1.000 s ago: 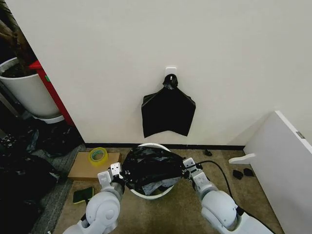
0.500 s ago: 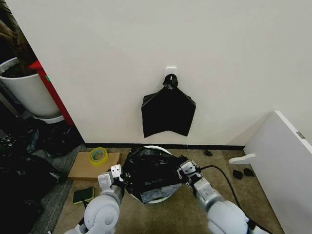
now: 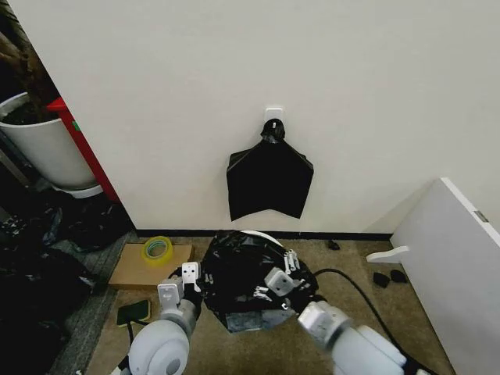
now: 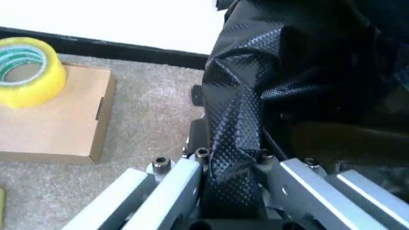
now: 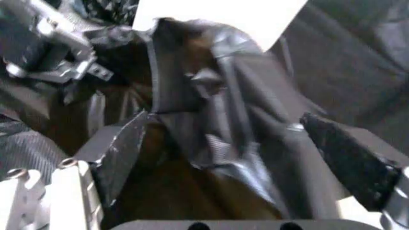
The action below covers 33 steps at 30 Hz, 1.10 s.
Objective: Place the garbage bag over the trash bin.
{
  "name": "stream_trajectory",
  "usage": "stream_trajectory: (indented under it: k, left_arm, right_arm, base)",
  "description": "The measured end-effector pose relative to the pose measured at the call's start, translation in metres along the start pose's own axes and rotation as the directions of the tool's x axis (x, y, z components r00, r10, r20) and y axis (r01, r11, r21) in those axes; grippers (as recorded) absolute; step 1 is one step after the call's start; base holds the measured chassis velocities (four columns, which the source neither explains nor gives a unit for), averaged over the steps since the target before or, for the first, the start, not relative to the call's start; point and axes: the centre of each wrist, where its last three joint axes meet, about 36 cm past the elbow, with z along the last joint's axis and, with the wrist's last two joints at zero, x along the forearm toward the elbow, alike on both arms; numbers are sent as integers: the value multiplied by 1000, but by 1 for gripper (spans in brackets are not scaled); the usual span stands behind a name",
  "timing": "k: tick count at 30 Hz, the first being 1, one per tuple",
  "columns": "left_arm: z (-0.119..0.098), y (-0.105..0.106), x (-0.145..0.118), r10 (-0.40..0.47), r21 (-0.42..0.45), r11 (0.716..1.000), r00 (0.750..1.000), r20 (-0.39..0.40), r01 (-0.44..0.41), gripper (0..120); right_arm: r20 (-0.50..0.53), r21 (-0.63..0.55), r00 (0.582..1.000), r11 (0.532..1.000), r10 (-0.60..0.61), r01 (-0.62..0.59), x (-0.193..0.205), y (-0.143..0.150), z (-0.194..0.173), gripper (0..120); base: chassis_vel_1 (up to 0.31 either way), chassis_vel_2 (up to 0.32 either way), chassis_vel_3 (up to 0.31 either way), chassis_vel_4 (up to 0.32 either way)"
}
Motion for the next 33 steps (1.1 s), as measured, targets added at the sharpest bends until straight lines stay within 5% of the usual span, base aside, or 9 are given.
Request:
stream_trajectory:
  k: [8, 26, 33]
  left_arm:
    - [1, -3, 5, 12, 5, 1000, 1000, -4, -12, 1]
    - [6, -2, 8, 11, 7, 1000, 1000, -23, -11, 1]
    - [8, 1, 6, 3, -17, 1000, 1000, -19, -3, 1]
  right_arm:
    - [-18, 75, 1000, 997, 7, -6, -13, 18, 12, 74]
    - [5, 146, 999, 988, 42, -42, -13, 23, 17, 4]
    - [31, 78, 999, 997, 24, -26, -12, 16, 15, 0]
  base:
    - [0, 0, 0, 0]
    - [0, 0, 0, 0]
    - [0, 0, 0, 0]
